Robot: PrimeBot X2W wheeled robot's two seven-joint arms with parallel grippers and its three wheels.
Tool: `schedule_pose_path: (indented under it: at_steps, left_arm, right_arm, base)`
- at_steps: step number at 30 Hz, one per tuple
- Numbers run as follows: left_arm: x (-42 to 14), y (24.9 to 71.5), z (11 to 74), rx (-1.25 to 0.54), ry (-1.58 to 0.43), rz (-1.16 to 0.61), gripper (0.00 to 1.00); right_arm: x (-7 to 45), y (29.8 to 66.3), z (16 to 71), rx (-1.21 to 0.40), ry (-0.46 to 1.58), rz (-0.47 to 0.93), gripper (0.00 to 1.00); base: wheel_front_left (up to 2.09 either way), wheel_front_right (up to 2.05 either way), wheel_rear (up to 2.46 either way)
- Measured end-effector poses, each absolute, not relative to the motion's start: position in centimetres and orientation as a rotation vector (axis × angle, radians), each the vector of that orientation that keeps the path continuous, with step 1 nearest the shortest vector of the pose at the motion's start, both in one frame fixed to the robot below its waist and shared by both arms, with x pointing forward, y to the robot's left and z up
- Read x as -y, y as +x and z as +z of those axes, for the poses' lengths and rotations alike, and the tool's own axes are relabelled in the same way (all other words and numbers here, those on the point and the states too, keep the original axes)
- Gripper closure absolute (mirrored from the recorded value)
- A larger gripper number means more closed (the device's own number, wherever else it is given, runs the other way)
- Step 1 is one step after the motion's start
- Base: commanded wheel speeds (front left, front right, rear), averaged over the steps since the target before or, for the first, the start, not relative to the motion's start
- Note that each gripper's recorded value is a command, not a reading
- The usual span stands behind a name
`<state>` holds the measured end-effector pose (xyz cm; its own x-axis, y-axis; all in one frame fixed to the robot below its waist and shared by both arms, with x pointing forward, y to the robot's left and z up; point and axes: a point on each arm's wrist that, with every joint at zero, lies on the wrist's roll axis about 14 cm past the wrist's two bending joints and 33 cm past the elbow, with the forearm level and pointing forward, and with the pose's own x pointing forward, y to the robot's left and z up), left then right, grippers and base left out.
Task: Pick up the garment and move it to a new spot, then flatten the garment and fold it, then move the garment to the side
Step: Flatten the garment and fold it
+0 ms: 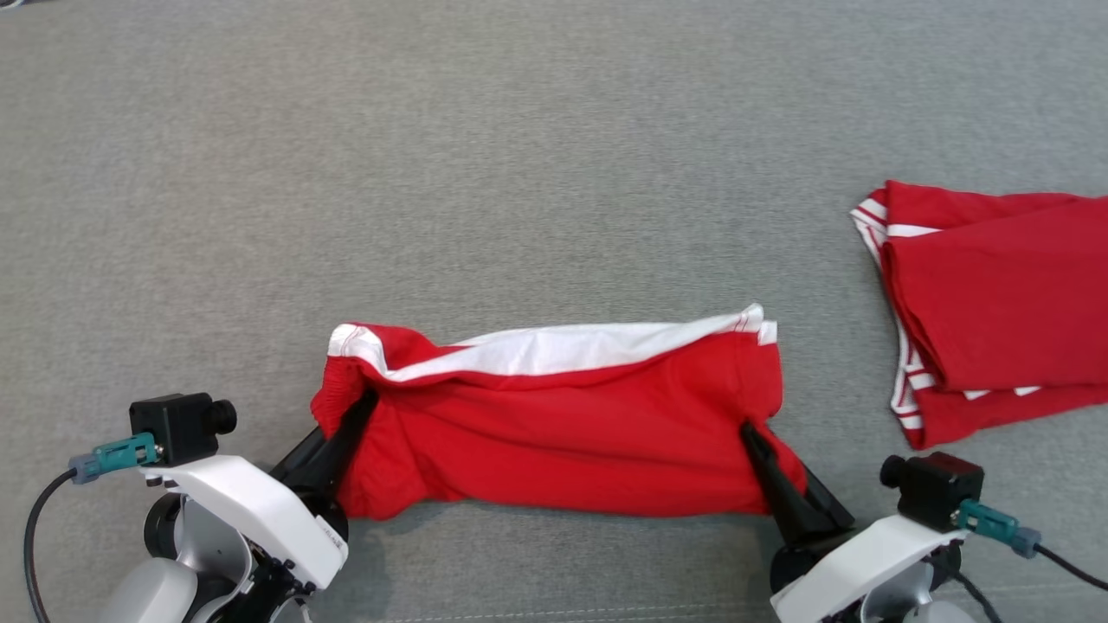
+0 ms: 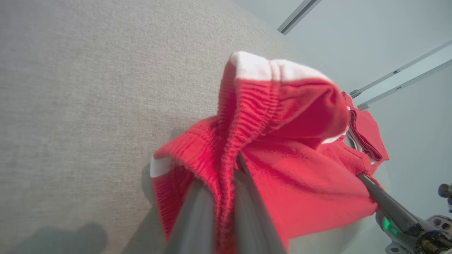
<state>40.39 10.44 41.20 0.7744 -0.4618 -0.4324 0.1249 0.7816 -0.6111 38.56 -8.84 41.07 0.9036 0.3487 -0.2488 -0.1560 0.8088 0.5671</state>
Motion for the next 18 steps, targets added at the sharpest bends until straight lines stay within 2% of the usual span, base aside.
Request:
schedule_pose_path:
  at_steps: [3,4,5,6,7,13,18]
  left_arm:
    - [-9.9,40.4,41.0,-0.627,-0.59,-0.353,1.0]
    - [-9.6,40.4,41.0,-0.633,-0.589,-0.363,1.0]
    - [-9.3,40.5,41.0,-0.639,-0.588,-0.372,0.67]
    - [-9.2,40.5,40.9,-0.641,-0.586,-0.376,0.4]
    - [-9.3,40.4,40.7,-0.647,-0.572,-0.37,0.0]
    - [-10.9,40.7,40.7,-0.61,-0.505,-0.318,0.0]
    - [-13.7,42.0,42.7,-0.449,-0.42,-0.22,0.0]
  right_arm:
    - [9.2,37.8,40.8,-0.372,0.532,0.266,1.0]
    - [9.5,37.7,40.9,-0.371,0.522,0.257,0.86]
    - [9.8,37.8,40.9,-0.37,0.509,0.246,0.44]
    - [10.1,37.8,40.9,-0.365,0.497,0.238,0.44]
    - [10.3,37.9,41.0,-0.36,0.485,0.232,0.0]
    - [10.9,38.5,41.1,-0.344,0.448,0.21,0.0]
    - [11.5,39.2,41.7,-0.295,0.388,0.201,0.0]
  base:
    - [0.0,0.0,0.0]
    - [0.0,0.0,0.0]
    - [0.0,0.0,0.0]
    - [0.0,0.0,0.0]
    - [0.0,0.0,0.0]
    - [0.0,0.0,0.0]
    - [0.0,0.0,0.0]
